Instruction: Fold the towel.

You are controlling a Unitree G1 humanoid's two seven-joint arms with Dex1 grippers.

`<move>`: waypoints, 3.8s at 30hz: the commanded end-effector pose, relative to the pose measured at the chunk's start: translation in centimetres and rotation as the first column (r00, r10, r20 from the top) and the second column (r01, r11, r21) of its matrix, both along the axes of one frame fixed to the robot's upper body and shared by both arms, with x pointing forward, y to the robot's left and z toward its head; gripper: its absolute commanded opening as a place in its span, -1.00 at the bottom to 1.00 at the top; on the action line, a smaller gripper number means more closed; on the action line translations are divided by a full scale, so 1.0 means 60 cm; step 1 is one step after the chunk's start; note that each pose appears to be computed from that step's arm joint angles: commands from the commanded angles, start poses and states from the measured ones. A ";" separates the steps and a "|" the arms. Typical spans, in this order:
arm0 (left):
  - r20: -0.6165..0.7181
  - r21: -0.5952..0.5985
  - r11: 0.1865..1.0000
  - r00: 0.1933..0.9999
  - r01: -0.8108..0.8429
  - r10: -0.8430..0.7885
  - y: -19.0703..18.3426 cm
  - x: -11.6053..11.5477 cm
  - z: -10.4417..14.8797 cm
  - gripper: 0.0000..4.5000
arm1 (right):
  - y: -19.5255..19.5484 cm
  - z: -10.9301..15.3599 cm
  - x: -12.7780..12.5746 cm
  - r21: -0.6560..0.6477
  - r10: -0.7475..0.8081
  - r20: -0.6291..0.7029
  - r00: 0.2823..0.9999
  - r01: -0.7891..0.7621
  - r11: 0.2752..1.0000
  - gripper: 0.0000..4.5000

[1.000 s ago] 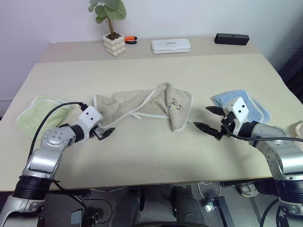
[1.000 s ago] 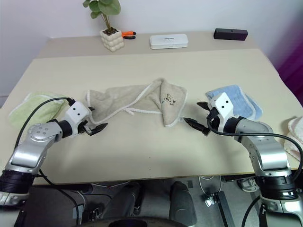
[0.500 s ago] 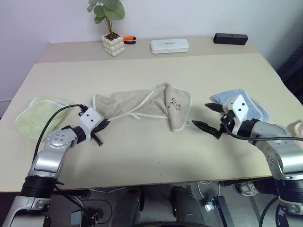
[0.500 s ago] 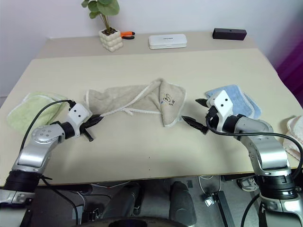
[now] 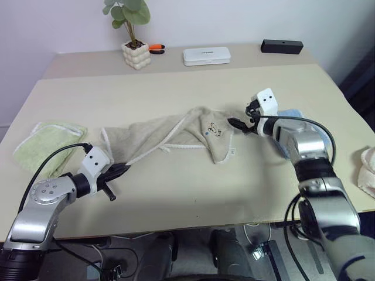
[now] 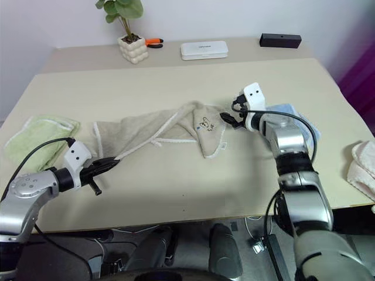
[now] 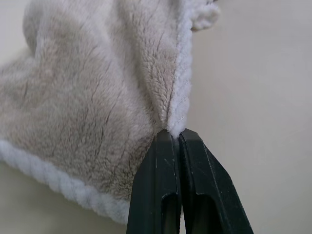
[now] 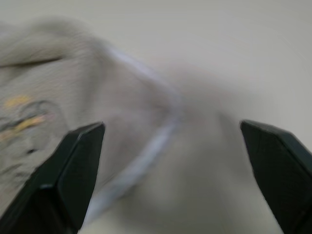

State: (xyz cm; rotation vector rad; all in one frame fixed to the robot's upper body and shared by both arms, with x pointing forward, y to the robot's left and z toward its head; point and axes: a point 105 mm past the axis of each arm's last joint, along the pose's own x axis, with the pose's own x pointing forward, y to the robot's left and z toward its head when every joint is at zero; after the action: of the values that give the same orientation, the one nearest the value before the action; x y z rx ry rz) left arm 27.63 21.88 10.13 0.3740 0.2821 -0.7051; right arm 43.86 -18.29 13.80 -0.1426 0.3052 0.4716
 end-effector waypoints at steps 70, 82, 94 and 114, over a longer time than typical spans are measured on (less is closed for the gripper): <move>-0.051 -0.014 0.998 0.997 -0.053 0.052 0.095 -0.059 0.092 -1.00 | -0.025 0.074 -0.279 -0.115 0.486 0.075 0.871 -0.477 0.871 -0.99; 0.092 -0.028 0.993 0.989 -0.115 0.117 0.111 0.070 0.078 -1.00 | -0.064 0.042 -0.207 -0.155 0.280 0.123 0.952 -0.260 0.953 -0.99; 0.134 0.003 0.990 0.981 -0.142 0.140 0.103 0.156 0.056 -1.00 | -0.059 0.010 -0.195 -0.158 0.250 0.104 0.963 -0.232 0.960 -0.99; 0.344 -0.271 0.944 0.897 -0.188 0.277 0.101 0.135 0.149 0.66 | -0.076 0.074 -0.252 0.079 0.164 0.133 0.977 -0.175 0.981 0.95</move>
State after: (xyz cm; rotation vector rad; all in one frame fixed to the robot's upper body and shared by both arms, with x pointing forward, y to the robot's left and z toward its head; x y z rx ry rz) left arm 36.53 28.90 17.66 0.2495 -0.0631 -0.3728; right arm 30.17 -23.84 16.86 -0.1705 0.1805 0.5789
